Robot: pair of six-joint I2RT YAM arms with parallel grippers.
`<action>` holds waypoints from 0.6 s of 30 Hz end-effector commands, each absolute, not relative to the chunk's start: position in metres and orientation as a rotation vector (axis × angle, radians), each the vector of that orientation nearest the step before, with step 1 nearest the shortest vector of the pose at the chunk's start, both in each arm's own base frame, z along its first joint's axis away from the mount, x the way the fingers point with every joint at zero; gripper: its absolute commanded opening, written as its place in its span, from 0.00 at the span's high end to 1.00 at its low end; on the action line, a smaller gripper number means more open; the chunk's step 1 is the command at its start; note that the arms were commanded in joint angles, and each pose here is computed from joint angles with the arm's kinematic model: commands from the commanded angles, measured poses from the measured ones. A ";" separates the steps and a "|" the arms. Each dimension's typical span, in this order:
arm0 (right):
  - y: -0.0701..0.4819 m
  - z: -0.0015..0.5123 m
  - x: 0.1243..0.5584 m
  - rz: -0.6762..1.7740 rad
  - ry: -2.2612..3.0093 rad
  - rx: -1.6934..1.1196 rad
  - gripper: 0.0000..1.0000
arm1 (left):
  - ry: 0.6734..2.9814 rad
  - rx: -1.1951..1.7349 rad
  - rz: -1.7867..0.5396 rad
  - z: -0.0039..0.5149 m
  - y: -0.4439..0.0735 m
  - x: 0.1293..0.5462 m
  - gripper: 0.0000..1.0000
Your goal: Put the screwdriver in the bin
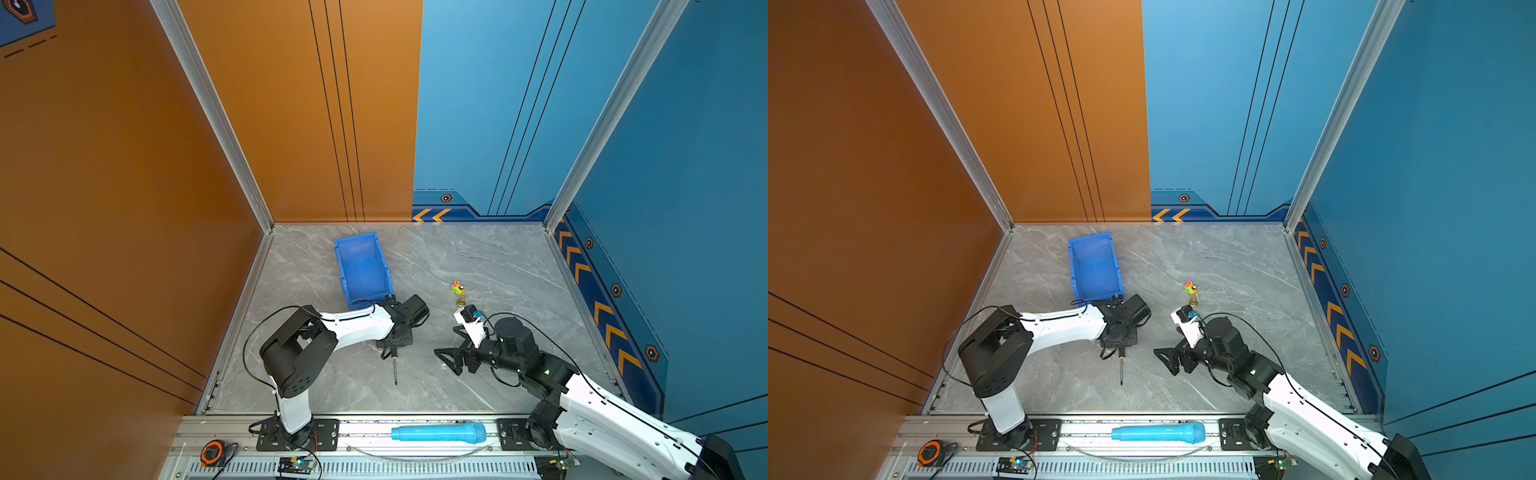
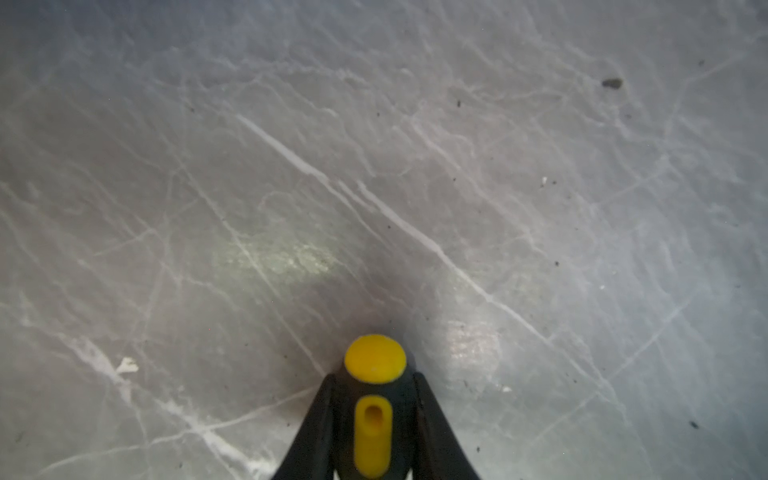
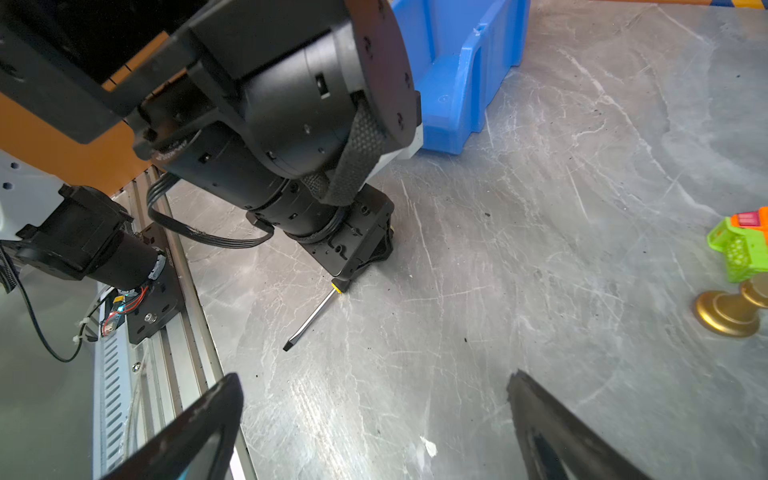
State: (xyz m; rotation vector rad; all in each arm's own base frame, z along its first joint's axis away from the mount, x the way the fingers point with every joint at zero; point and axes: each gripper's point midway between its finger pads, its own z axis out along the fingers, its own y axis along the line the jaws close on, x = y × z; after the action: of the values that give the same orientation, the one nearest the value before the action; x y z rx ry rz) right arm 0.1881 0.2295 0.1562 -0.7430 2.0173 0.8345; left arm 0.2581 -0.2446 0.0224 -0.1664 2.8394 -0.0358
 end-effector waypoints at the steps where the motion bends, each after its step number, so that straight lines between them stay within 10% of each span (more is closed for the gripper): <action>1: 0.229 0.159 0.192 0.814 1.986 -0.737 0.00 | 2.826 -0.174 -0.028 0.030 -0.238 0.261 0.92; 18: 0.235 0.188 0.225 0.679 1.960 -0.699 0.00 | 2.608 -0.232 -0.063 0.159 -0.184 0.363 1.00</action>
State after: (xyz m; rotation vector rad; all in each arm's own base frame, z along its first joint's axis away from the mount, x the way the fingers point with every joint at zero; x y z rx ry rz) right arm 0.2113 0.2324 0.1647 -0.7061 2.0245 0.7383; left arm 0.3534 -0.2021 0.1502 -0.2690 2.6044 -0.1520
